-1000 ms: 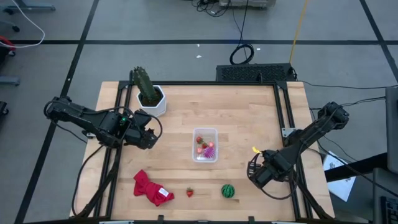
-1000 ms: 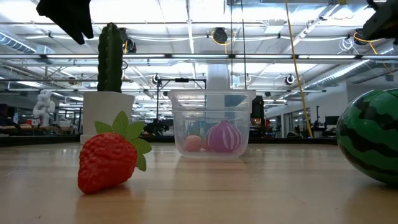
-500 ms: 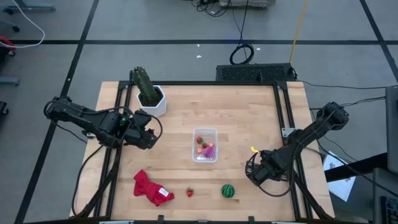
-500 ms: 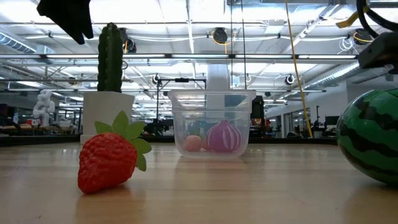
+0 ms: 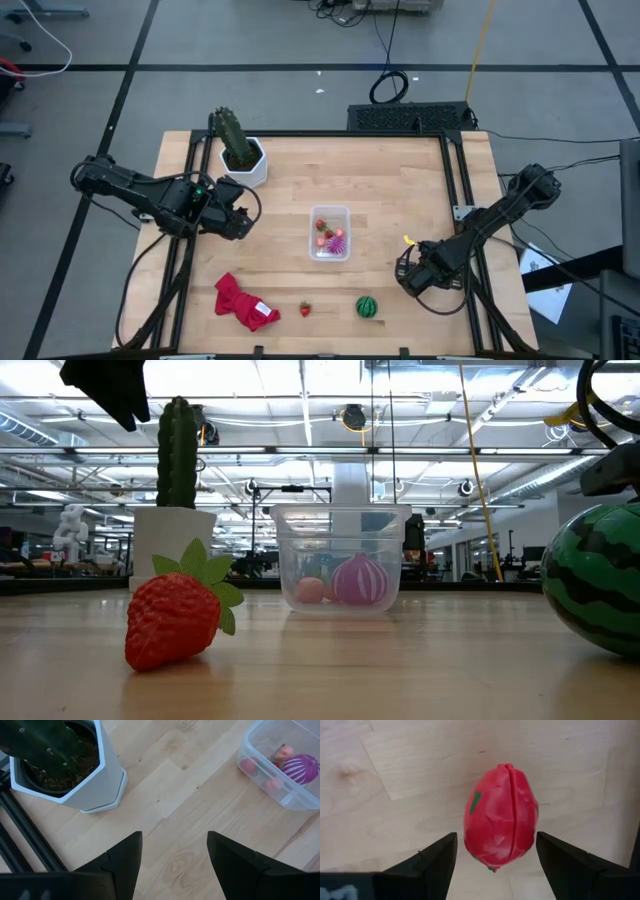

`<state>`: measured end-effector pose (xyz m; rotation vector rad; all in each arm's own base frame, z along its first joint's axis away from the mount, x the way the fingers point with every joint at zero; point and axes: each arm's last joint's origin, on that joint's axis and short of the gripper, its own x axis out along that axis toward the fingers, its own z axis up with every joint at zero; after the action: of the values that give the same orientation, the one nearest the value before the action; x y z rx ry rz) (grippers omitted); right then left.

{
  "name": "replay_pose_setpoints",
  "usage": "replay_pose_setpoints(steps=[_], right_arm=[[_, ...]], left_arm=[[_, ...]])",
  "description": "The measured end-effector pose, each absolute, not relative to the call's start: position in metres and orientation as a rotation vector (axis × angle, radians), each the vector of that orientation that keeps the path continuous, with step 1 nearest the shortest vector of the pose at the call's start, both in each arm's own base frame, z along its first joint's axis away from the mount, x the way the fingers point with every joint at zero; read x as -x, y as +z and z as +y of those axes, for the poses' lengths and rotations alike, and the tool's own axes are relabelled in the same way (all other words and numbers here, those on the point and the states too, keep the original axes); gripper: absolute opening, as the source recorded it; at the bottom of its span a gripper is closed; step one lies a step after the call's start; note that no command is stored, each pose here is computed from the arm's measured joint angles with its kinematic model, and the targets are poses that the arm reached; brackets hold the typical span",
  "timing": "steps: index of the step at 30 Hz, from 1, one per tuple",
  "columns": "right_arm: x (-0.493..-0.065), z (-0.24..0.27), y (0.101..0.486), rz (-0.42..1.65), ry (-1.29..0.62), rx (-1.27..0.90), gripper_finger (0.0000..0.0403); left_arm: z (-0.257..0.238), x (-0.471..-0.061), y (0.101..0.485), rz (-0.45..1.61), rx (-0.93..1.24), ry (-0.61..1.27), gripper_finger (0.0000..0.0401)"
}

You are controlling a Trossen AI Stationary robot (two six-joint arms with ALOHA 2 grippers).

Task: Pick and placing Produce into tupperware
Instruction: Put the red dragonfruit into the transparent bin

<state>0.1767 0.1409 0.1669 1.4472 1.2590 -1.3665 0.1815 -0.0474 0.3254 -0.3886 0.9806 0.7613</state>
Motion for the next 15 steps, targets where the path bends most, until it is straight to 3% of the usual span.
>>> replay_pose_setpoints(steps=[15], right_arm=[[-0.176, 0.137, 0.15, 1.202, -1.253, -1.426, 0.0263]], left_arm=[[-0.048, -0.182, 0.325, 0.986, 0.396, 0.757, 0.023]])
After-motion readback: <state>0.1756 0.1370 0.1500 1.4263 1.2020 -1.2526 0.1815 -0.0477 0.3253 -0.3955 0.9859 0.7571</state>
